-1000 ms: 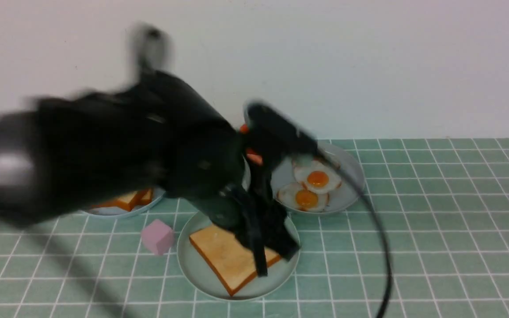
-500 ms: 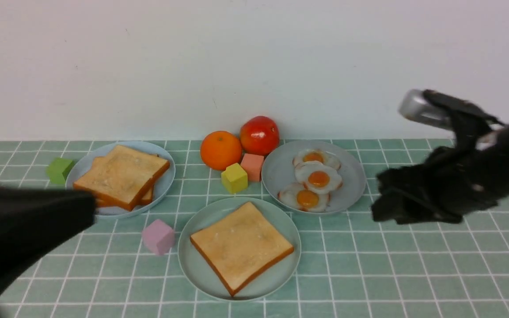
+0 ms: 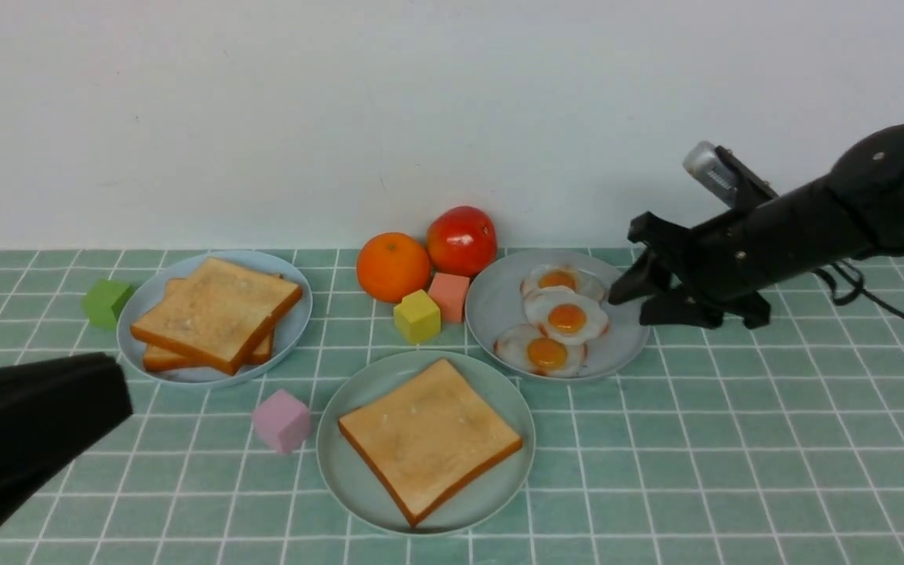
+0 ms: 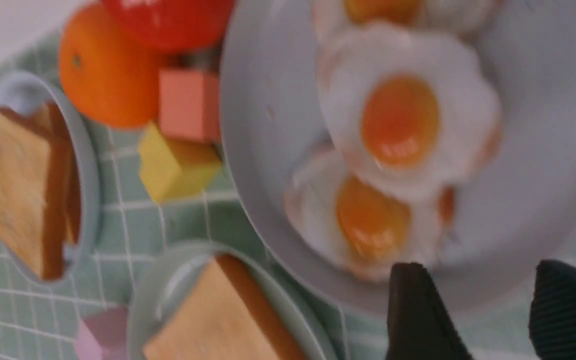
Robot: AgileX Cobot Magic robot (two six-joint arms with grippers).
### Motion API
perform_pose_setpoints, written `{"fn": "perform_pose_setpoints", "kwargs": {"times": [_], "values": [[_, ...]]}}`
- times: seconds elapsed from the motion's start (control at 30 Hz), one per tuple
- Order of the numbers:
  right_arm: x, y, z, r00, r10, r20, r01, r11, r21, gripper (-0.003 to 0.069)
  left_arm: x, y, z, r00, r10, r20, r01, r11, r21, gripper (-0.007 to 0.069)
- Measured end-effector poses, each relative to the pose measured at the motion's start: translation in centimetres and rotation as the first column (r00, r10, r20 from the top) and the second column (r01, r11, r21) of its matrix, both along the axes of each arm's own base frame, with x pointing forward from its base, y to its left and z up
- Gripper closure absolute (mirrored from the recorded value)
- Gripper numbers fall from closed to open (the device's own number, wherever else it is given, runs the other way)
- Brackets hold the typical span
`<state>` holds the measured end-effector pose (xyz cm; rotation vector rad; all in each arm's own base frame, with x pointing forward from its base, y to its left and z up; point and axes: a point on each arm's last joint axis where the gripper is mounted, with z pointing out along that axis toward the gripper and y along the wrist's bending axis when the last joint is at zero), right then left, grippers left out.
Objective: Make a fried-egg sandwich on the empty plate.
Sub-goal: Use the right arm to grab a fried egg
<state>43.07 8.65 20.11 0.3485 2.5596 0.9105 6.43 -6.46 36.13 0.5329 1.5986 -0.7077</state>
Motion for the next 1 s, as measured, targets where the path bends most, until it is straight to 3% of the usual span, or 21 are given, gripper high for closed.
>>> {"fn": "perform_pose_setpoints", "kwargs": {"times": [0.33, 1.0], "values": [[2.9, 0.5, -4.3, 0.998, 0.027, -0.051, -0.027, 1.000, 0.012, 0.0301, 0.9, -1.3, 0.5, 0.999, -0.021, 0.049, 0.024, 0.999, -0.047, 0.0638], [4.1, 0.7, -6.1, 0.997, -0.030, -0.067, 0.035, 0.996, 0.080, 0.0301, 1.1, -1.6, 0.4, 0.999, -0.027, 0.019, 0.029, 0.998, -0.061, 0.0638]]}}
